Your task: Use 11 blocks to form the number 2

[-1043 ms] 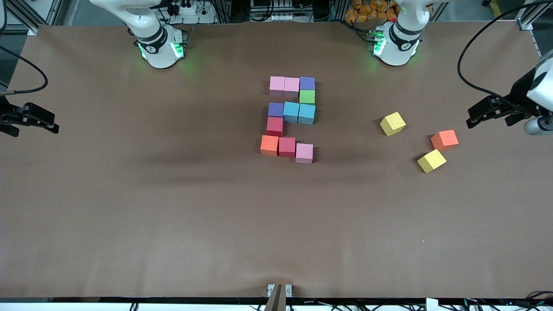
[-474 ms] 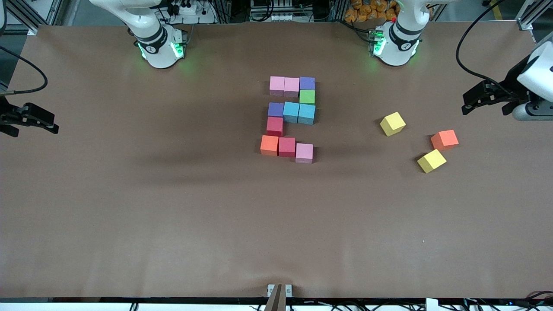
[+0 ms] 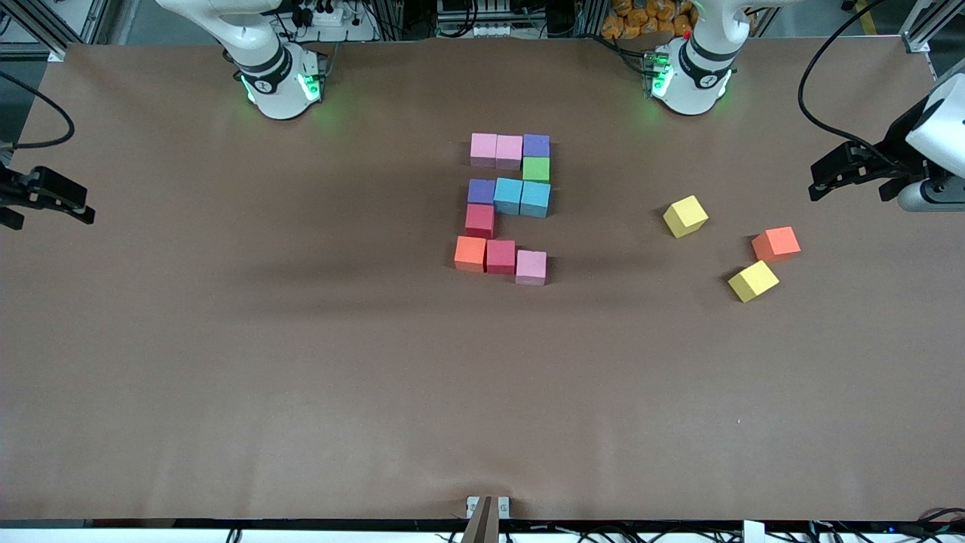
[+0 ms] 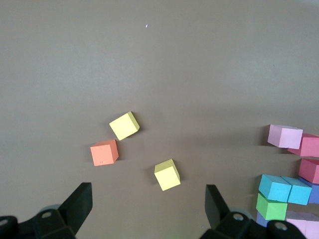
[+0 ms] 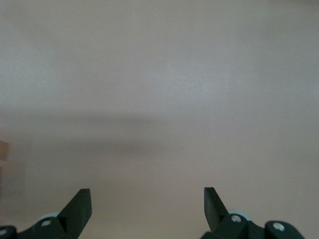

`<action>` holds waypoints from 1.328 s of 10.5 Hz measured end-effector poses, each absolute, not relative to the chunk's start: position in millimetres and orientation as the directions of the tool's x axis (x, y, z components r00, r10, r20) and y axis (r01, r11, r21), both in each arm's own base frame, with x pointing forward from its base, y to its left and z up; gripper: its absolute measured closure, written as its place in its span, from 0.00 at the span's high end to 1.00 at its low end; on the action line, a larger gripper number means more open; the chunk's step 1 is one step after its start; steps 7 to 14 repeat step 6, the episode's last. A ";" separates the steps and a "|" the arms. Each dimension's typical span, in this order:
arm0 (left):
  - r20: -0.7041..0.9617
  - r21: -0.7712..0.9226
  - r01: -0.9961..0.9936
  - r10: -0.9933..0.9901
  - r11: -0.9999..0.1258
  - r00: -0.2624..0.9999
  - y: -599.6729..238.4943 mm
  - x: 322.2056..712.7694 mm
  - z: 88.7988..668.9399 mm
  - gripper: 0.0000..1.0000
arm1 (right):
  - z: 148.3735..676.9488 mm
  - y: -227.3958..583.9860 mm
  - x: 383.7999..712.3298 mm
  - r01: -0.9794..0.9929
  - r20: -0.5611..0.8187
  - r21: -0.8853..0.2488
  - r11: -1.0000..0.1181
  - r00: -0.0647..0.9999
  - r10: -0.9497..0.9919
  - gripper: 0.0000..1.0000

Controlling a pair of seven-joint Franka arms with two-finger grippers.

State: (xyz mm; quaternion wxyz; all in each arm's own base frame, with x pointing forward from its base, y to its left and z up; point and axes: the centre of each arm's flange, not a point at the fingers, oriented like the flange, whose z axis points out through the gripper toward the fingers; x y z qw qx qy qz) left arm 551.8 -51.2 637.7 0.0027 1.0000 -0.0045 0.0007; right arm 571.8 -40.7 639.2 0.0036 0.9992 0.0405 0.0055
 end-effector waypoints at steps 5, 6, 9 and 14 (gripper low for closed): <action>0.005 0.005 -0.011 -0.010 -1.000 1.000 -51.9 550.7 639.7 1.00 | 644.6 -40.6 569.3 0.081 0.017 0.008 -0.997 0.997 0.081 1.00; 0.006 0.005 -0.011 -0.011 -1.000 1.000 -52.2 550.4 640.1 1.00 | 644.6 -40.6 569.3 0.081 0.017 0.008 -0.997 0.997 0.081 1.00; 0.006 0.005 -0.011 -0.011 -1.000 1.000 -52.2 550.4 640.1 1.00 | 644.6 -40.6 569.3 0.081 0.017 0.008 -0.997 0.997 0.081 1.00; 0.006 0.005 -0.011 -0.011 -1.000 1.000 -52.2 550.4 640.1 1.00 | 644.6 -40.6 569.3 0.081 0.017 0.008 -0.997 0.997 0.081 1.00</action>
